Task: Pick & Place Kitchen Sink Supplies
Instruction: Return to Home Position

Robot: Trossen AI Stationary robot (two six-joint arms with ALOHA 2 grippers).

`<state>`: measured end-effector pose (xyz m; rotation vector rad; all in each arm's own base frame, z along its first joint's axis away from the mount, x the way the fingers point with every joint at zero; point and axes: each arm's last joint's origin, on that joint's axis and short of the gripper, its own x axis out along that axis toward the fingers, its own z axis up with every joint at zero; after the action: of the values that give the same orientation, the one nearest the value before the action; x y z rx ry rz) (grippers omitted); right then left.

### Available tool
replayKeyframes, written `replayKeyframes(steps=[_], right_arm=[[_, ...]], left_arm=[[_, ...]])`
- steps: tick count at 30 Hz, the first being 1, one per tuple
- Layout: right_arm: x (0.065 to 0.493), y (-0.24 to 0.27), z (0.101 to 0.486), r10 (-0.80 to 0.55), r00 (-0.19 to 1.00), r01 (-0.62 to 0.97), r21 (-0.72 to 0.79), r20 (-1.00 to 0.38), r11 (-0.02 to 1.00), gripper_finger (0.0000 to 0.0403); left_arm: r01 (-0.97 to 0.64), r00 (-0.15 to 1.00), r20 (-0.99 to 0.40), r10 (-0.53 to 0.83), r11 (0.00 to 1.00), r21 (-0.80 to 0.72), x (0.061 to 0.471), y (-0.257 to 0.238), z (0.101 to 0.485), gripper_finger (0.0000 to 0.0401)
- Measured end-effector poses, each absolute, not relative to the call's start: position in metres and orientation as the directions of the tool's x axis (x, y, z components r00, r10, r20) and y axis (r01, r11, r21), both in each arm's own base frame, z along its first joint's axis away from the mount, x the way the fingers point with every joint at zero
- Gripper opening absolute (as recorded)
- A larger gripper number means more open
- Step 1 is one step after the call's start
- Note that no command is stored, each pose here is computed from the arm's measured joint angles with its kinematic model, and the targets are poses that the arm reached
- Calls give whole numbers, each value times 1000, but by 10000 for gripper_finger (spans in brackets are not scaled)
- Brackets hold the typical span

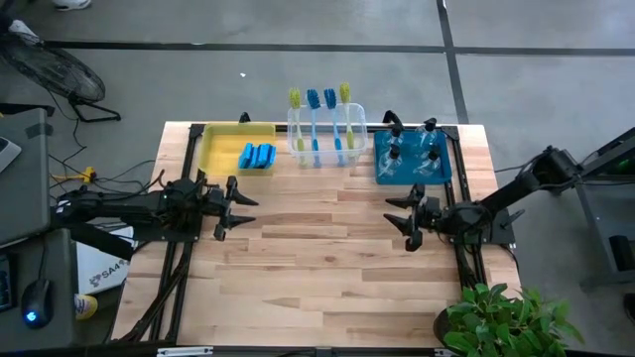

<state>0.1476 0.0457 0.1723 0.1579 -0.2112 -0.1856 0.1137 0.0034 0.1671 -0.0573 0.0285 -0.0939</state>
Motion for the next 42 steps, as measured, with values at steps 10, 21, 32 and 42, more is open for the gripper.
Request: replayKeyframes(steps=[10, 21, 32, 42], right_arm=[[137, 43, 183, -210, 953, 170, 185, 221, 968, 208], [101, 34, 194, -280, 938, 226, 256, 203, 940, 208], [85, 28, 172, -327, 944, 307, 250, 45, 918, 208], [83, 26, 173, -423, 905, 393, 296, 43, 870, 208]], left_arm=[[123, 991, -44, -126, 990, -67, 114, 2, 165, 204], [114, 992, -44, -117, 991, -66, 114, 3, 165, 204], [79, 994, -73, -84, 995, -69, 113, 4, 162, 205], [63, 993, -97, -70, 995, -71, 113, 4, 160, 205]])
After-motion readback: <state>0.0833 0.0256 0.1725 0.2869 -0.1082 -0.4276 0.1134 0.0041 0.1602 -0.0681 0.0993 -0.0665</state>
